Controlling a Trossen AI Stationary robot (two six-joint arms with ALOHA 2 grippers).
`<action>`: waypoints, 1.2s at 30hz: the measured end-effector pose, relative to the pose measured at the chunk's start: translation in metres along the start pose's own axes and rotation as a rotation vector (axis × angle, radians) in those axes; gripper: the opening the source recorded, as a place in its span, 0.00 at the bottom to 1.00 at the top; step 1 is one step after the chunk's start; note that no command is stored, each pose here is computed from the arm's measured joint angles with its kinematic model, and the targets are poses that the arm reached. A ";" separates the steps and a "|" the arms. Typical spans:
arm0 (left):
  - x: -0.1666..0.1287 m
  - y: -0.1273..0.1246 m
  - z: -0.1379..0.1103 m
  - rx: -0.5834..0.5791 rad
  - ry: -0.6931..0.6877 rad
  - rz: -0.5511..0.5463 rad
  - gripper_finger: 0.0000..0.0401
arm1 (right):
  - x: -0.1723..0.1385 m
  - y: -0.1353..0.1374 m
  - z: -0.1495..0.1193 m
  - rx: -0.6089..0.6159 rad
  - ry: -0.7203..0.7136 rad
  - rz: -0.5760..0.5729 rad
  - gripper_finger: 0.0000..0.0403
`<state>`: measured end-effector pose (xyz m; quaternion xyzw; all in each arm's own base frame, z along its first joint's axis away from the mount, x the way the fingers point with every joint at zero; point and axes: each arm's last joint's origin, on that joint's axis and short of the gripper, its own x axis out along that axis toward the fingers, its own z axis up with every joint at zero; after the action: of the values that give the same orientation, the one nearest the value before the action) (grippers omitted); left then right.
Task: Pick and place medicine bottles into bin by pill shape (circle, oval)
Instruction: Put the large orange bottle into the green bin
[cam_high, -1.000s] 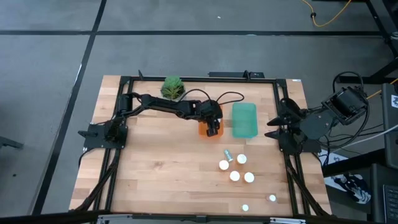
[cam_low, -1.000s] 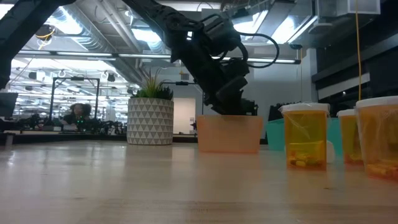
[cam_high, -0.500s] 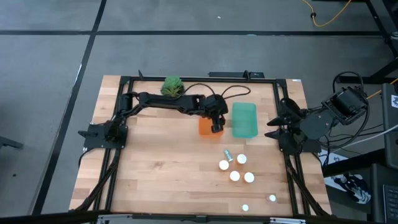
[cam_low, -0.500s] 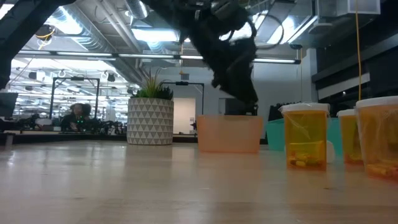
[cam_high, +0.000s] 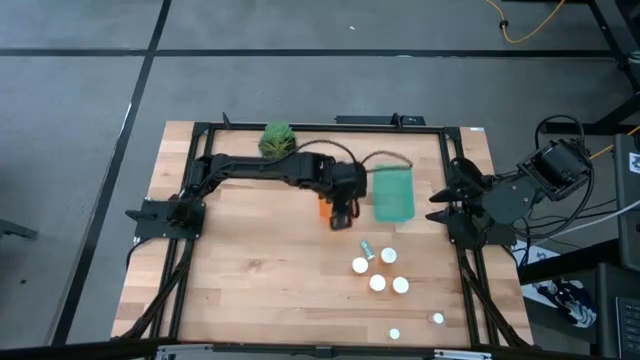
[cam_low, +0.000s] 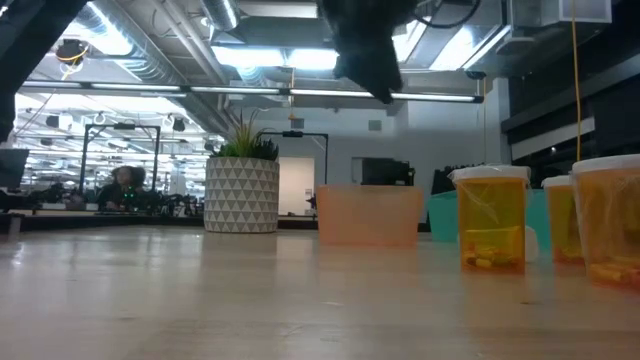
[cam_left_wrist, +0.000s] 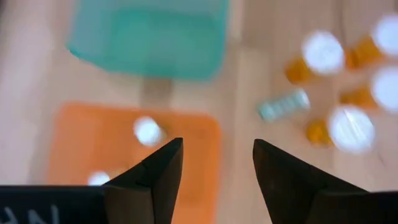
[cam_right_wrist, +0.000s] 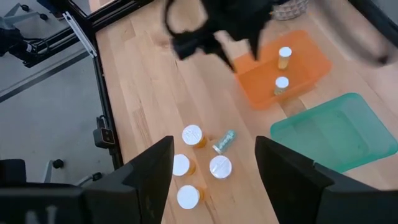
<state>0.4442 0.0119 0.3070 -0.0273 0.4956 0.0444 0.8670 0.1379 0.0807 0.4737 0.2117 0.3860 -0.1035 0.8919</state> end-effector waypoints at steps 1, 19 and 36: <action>-0.002 -0.006 -0.002 0.010 0.025 -0.011 0.47 | 0.001 0.000 0.000 0.018 0.002 0.000 0.56; -0.048 -0.071 -0.032 -0.069 0.164 -0.029 0.47 | 0.116 -0.001 -0.088 0.009 0.568 -0.186 0.56; -0.196 -0.054 -0.084 0.001 -0.006 0.277 0.47 | 0.208 -0.018 -0.139 -0.087 0.450 -0.058 0.56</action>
<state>0.2789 -0.0595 0.4337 0.0417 0.4921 0.1634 0.8540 0.1838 0.1240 0.2306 0.1797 0.5852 -0.0627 0.7883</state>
